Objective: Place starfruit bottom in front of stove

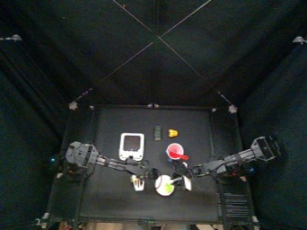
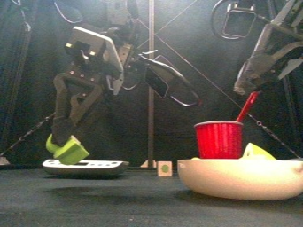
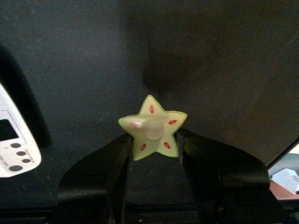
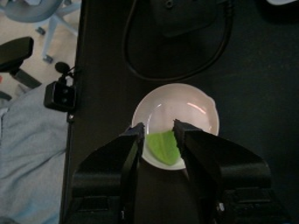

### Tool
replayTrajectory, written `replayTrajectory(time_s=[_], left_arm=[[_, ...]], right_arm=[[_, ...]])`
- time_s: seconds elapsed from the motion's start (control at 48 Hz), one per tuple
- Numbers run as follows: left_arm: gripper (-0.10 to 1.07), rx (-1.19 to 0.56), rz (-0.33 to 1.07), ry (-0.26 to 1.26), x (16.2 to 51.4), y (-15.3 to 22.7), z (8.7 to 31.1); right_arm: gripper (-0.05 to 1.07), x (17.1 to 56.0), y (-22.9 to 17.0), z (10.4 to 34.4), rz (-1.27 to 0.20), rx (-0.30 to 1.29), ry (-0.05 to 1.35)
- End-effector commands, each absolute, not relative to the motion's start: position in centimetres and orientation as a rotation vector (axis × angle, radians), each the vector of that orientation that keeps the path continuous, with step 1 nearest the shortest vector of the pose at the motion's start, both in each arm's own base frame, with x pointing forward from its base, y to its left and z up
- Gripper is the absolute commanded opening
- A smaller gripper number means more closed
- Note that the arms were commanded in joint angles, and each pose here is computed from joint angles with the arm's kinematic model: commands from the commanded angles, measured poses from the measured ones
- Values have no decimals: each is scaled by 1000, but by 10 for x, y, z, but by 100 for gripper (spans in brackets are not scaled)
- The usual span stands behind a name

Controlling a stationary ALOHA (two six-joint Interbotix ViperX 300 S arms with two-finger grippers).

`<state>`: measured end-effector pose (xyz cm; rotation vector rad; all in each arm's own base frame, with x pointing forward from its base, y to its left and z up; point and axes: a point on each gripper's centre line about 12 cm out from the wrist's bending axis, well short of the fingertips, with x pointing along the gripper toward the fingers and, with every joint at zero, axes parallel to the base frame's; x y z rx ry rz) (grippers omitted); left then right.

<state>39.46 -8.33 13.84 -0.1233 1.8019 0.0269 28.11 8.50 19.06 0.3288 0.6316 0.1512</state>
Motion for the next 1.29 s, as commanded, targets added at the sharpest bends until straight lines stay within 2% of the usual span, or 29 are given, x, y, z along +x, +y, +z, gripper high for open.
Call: replayTrajectory(time_s=[0.0,0.25,0.542,0.667,0.854,1.125,1.271], left_arm=[[84,-129,23,1759,401,-84,151],[95,-116,34,1735,405,-81,149],[95,-113,52,1705,404,-81,157],[95,-104,82,1662,400,-90,172],[95,-97,205,1575,390,-95,187],[95,-119,288,1557,381,-93,183],[95,-147,321,1466,386,-90,184]], right_arm=[[74,282,85,200,159,331,598],[74,282,84,199,158,325,602],[74,282,84,198,157,324,606],[74,283,84,197,155,324,609],[74,283,84,195,156,317,613],[74,284,85,197,166,292,604],[74,284,85,198,168,289,601]])
